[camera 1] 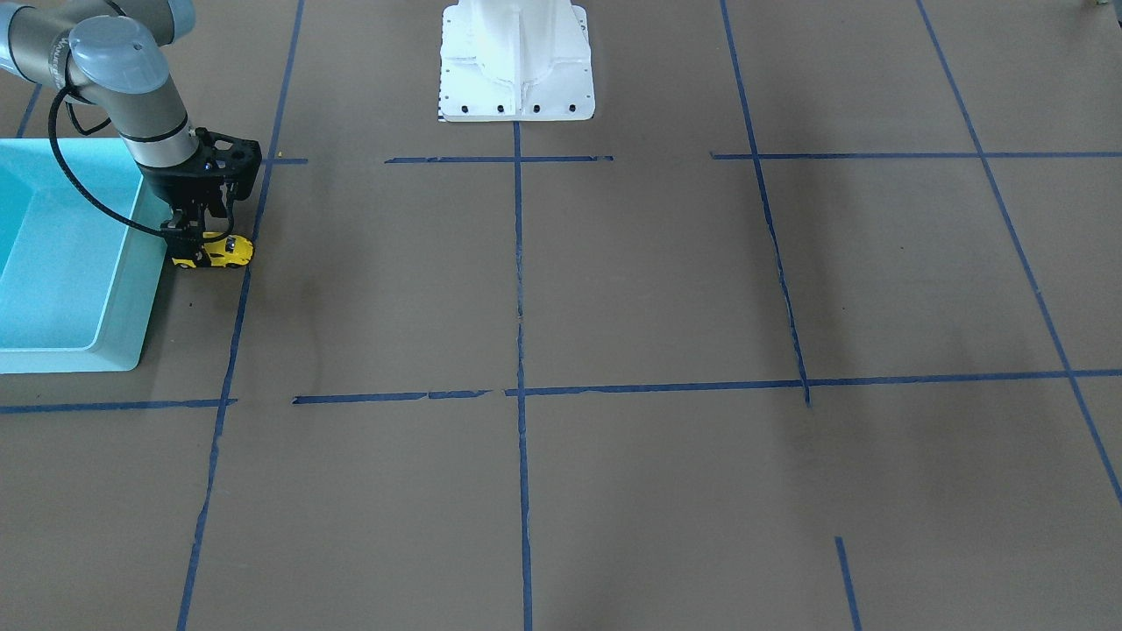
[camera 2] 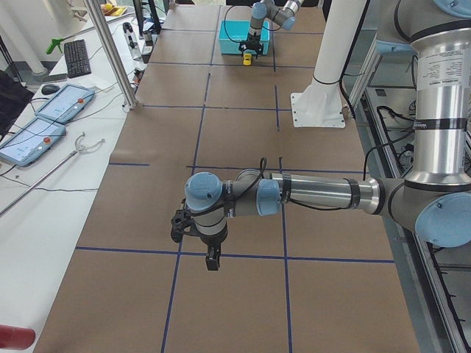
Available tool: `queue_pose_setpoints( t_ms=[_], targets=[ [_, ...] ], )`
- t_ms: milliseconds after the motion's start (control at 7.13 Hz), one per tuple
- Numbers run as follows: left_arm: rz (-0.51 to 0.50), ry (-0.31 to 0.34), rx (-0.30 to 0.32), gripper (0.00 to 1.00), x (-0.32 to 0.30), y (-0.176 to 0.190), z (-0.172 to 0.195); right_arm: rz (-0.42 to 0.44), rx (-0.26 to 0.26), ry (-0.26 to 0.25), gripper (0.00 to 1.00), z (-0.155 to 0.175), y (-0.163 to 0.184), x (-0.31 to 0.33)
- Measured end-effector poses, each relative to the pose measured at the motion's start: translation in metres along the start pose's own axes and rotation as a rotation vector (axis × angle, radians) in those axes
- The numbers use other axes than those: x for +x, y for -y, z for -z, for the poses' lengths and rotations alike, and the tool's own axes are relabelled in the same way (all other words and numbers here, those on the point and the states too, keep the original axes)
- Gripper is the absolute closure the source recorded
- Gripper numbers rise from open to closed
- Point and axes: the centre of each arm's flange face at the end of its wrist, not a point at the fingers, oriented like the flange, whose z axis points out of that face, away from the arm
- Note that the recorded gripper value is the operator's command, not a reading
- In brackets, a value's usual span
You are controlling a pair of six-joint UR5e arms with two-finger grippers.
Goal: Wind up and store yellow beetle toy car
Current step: 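Lift the held car and carry it over the light blue bin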
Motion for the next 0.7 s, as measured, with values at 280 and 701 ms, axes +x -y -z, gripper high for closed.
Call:
queue_pose_setpoints(
  t_ms=[280, 701],
  targets=[
    [0.001, 0.0, -0.002, 0.0, -0.001, 0.0, -0.001, 0.019, -0.003, -0.007, 0.67, -0.006, 0.003, 0.009],
    [0.0, 0.0, -0.002, 0.0, -0.001, 0.0, -0.001, 0.001, -0.003, 0.0, 0.9, 0.0, 0.001, 0.022]
  ],
)
